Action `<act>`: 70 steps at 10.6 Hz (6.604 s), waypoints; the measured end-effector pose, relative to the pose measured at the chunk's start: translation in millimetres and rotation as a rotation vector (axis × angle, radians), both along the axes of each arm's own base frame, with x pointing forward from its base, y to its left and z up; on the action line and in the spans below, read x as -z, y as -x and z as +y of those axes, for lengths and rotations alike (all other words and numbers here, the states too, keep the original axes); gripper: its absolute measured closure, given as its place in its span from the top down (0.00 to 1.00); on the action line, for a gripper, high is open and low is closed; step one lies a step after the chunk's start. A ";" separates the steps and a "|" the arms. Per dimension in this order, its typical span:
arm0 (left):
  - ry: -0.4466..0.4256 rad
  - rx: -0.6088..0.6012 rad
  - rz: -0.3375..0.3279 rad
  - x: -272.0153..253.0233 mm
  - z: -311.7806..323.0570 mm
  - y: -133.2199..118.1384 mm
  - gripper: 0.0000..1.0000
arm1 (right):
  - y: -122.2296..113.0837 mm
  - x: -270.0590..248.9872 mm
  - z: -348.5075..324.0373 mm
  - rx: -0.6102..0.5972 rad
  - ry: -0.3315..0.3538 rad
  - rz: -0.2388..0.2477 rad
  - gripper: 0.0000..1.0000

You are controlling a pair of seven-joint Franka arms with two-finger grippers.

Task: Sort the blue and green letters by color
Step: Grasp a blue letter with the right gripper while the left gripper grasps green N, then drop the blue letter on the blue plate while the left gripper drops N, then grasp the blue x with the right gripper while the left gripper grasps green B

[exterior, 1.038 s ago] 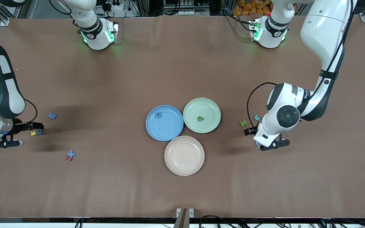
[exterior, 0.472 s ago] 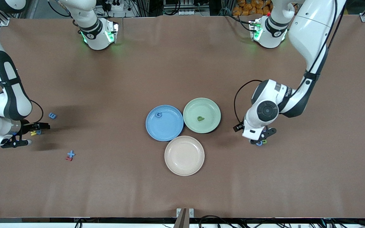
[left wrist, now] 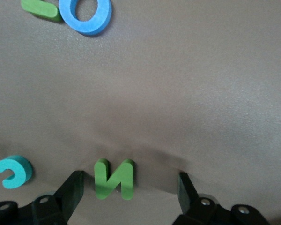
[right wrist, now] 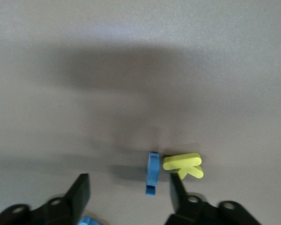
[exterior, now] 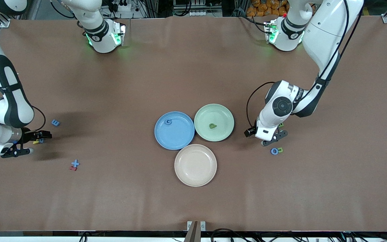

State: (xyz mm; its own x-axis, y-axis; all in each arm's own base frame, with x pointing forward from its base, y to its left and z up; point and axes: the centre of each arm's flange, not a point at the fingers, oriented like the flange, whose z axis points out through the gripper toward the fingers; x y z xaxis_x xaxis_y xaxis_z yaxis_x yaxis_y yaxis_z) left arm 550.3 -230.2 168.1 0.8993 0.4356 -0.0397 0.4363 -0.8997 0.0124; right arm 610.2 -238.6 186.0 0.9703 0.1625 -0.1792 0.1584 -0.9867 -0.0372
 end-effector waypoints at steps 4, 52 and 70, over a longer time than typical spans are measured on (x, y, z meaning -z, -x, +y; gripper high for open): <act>-0.005 0.018 0.002 -3.3 2.9 5.8 0.74 | 1.6 2.9 -3.3 -0.007 -0.003 0.001 0.24; 0.000 1.414 -0.040 -35.9 131.0 35.1 0.82 | -83.6 -5.4 179.2 0.417 -0.011 -0.324 1.00; -0.041 1.387 -0.178 -43.8 143.3 14.8 0.28 | -106.9 -3.7 228.4 0.297 -0.040 -0.346 1.00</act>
